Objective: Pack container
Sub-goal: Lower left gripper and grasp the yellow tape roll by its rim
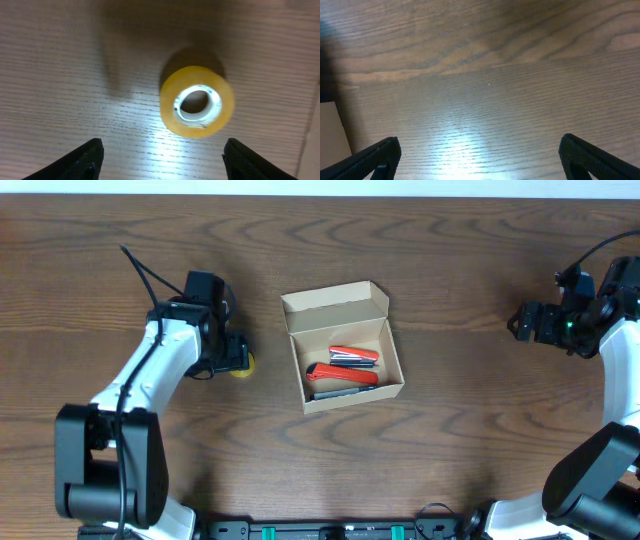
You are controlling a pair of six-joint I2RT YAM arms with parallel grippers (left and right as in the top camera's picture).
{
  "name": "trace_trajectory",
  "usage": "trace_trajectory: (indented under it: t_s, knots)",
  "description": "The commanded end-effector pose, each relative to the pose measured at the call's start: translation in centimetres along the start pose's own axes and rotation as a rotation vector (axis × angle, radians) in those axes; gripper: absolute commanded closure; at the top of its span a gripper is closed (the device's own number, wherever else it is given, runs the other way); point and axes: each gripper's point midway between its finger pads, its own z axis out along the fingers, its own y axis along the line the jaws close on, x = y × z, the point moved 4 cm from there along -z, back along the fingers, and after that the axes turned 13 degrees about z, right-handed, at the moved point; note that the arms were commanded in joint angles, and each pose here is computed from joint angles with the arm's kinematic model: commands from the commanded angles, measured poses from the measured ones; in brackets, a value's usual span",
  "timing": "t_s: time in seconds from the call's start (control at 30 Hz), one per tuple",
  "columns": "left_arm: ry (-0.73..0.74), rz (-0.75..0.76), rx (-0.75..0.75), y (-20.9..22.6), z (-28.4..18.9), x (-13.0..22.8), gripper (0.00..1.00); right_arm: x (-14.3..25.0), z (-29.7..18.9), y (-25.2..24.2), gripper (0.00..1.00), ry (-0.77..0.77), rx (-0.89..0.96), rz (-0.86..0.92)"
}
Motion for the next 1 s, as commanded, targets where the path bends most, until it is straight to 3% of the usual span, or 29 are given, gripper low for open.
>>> trace_trajectory:
  t_s: [0.0,0.53,0.67,0.97]
  knots:
    - [0.043,0.013,0.032,0.1,1.2,0.5,0.25,0.1,-0.1,0.4,0.02,-0.002,-0.014,0.007]
    - [0.118,0.007,0.027,0.4,4.5,0.9,0.24,0.1,-0.1,0.4,0.02,0.003,-0.014,0.008]
    - [0.113,0.007,0.051,0.0,4.5,0.8,0.31,0.1,-0.1,0.4,0.02,0.003,-0.014,0.008]
    - [0.082,0.008,0.060,-0.1,3.7,0.0,0.31,0.1,-0.1,0.4,0.02,0.002,-0.013,0.007]
